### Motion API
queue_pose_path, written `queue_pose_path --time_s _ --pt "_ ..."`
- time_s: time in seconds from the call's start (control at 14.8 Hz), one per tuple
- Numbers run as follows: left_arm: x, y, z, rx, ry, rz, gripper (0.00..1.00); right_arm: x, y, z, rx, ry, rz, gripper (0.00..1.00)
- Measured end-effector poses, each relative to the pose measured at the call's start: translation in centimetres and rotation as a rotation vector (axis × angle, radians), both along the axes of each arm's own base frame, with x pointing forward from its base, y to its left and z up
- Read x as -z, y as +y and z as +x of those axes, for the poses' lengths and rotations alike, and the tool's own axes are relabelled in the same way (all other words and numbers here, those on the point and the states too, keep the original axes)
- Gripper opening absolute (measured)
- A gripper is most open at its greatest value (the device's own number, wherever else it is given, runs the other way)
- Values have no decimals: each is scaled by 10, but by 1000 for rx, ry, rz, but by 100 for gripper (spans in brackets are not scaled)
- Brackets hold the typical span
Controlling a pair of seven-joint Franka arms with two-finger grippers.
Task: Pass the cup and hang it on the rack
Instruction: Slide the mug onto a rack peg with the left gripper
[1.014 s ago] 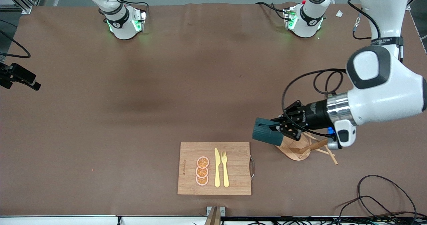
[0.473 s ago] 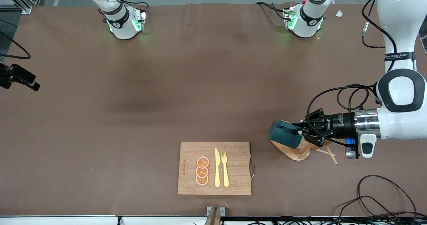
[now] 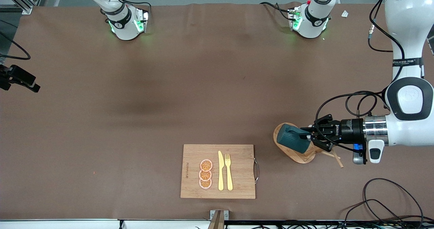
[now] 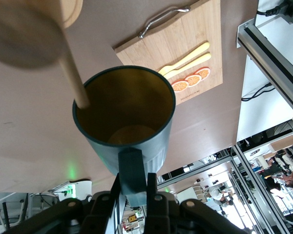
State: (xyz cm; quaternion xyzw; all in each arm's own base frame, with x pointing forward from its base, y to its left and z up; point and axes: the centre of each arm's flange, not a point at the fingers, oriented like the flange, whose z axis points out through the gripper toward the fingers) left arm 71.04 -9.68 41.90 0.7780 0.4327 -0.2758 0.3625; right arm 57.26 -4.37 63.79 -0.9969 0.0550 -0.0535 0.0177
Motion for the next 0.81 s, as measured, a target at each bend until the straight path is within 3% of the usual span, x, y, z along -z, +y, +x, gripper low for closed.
queue_pose_path --time_s 0.81 --pt "20 57 -3 39 10 -41 21 0 0 0 0 0 0 100"
